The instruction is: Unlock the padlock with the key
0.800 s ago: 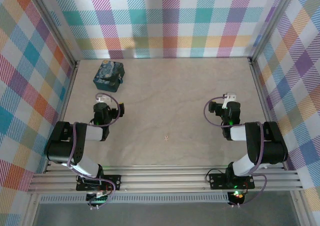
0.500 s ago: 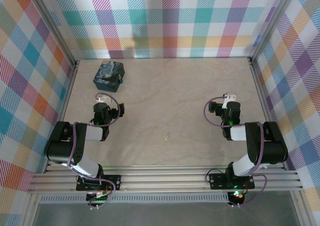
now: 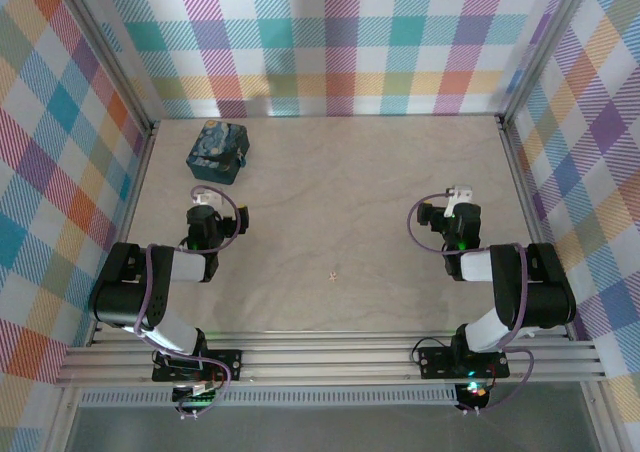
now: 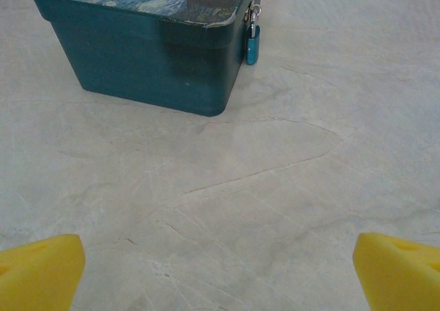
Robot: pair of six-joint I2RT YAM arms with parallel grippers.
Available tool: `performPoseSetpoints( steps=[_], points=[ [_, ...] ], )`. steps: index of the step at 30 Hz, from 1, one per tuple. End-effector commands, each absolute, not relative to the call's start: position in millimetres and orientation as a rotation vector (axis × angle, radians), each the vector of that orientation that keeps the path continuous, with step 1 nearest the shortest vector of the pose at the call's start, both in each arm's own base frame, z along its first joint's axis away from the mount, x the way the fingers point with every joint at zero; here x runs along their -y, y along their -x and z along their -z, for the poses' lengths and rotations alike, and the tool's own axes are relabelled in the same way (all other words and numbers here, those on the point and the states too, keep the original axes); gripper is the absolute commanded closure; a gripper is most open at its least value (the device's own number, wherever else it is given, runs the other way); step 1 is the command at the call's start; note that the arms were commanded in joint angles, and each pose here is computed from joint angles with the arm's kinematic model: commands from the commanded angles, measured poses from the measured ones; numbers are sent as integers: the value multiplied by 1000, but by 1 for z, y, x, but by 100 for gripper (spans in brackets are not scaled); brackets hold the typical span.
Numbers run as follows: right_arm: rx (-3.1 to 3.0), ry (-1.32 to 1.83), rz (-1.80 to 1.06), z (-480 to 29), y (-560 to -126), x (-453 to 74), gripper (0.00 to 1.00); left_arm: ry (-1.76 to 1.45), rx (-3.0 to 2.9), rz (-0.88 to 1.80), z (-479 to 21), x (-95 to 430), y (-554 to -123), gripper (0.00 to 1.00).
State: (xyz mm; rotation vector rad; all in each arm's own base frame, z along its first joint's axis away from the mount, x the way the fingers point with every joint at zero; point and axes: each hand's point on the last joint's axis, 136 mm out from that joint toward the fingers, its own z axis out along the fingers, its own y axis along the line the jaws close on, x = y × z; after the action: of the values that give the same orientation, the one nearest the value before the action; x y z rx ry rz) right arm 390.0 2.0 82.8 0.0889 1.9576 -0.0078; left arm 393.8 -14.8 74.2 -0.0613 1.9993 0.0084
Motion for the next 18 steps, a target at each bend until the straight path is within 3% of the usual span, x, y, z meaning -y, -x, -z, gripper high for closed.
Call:
performPoseSetpoints(
  steps=[1,18],
  points=[
    [-1927,-88,-10,-92,-396,-2,0,66,-1989,11,-79,15,-399,0],
    [-1927,-89,-9,-92,-395,-2,0,65,-1994,31,-79,15,-399,0]
  ],
)
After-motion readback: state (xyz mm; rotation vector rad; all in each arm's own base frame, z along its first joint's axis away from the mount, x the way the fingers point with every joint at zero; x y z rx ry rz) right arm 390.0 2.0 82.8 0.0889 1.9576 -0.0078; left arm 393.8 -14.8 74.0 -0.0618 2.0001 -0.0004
